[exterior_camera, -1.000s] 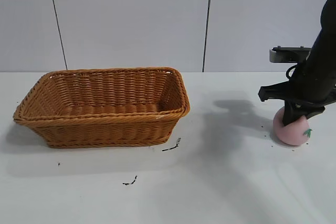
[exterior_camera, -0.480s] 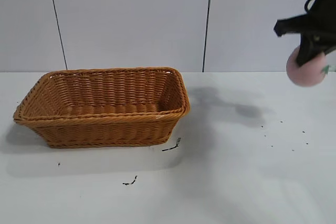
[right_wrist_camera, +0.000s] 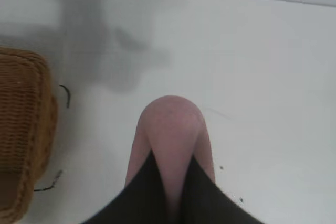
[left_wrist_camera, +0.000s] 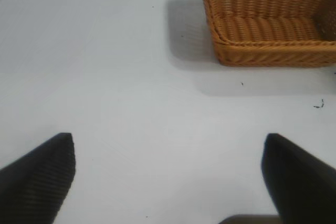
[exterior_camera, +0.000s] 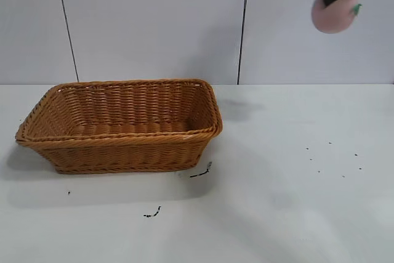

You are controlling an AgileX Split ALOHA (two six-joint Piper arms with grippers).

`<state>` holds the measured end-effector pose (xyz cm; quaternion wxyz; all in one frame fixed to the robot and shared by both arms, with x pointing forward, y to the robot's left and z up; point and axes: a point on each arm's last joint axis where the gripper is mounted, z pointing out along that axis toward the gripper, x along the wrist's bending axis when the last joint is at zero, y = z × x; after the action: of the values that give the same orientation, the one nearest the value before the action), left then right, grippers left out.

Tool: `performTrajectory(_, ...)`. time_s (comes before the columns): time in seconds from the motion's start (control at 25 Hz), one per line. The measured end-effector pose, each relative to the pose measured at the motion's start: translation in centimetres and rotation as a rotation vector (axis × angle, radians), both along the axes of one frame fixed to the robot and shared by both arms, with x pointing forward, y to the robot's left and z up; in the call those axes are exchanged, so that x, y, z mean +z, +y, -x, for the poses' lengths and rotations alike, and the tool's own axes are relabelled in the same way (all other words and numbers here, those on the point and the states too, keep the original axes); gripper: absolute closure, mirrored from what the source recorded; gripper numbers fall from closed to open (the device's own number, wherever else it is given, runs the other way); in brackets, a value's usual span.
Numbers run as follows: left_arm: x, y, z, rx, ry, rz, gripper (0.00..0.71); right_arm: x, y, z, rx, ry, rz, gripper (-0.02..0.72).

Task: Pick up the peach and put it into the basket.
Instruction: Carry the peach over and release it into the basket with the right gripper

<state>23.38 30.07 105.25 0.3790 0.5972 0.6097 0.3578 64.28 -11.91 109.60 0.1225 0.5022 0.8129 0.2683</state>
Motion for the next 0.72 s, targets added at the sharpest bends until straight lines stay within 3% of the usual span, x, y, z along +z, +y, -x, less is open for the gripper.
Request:
performTrajectory(0.28, 0.0, 0.0, 0.0, 0.0, 0.0, 0.0, 0.017, -4.7, 8.6, 1.5, 0.176, -0.012, 0.027, 0.72)
performTrajectory(0.72, 0.0, 0.0, 0.0, 0.0, 0.0, 0.0, 0.017, -15.8, 11.9, -1.2, 0.186, -0.005, 0.048, 0.72)
